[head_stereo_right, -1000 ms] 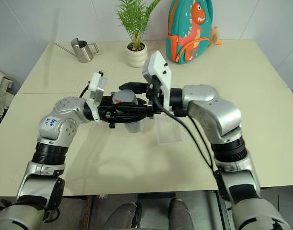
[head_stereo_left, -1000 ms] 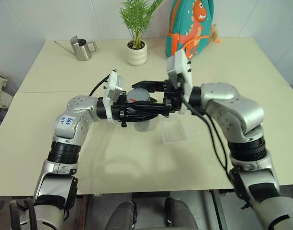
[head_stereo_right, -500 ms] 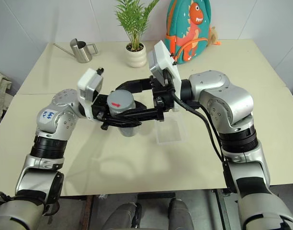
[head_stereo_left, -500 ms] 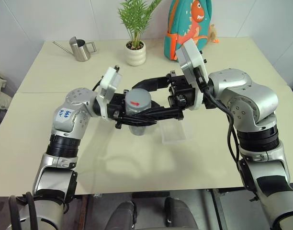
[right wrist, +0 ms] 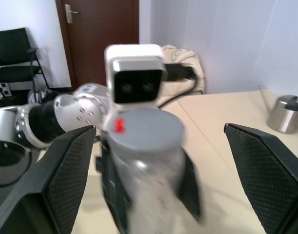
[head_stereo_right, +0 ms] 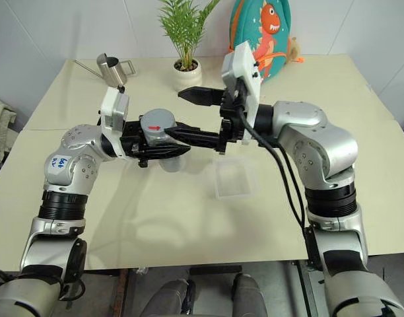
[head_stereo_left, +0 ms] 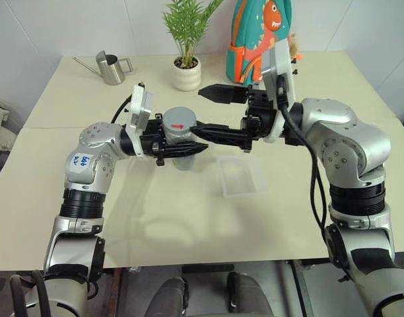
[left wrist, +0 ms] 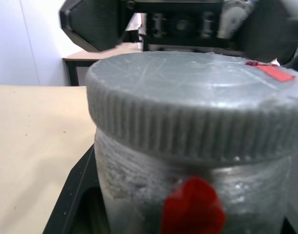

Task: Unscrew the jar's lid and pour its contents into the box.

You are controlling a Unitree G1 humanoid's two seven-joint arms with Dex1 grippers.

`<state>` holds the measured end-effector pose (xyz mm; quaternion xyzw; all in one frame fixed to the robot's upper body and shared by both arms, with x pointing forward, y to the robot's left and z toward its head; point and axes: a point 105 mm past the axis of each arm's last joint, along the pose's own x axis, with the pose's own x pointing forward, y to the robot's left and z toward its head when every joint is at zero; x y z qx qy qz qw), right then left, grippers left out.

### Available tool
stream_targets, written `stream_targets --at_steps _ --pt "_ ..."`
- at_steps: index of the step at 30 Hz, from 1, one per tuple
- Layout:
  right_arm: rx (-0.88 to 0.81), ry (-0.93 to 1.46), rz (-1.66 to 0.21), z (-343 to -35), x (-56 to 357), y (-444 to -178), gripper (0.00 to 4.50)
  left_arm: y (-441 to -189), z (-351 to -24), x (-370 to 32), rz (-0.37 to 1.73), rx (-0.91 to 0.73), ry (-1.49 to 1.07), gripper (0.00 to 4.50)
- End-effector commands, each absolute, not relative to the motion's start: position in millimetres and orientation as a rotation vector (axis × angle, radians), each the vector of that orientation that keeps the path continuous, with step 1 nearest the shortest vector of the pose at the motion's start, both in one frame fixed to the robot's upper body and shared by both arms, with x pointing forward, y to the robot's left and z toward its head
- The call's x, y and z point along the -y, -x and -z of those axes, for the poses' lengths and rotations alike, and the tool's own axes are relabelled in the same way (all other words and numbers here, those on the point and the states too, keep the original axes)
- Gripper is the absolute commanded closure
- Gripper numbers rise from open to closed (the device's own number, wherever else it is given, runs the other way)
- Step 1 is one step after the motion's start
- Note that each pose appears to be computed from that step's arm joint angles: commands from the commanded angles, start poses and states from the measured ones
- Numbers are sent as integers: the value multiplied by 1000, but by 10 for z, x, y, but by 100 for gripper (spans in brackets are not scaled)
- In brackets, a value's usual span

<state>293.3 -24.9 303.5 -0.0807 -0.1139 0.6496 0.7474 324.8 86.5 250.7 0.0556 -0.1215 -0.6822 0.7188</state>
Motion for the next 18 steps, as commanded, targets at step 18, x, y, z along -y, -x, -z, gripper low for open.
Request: stream_targets --at_steps 18 --pt "271 214 -1361 -3057 131 -3184 6 -3116 -2606 -748 1576 317 -118 242"
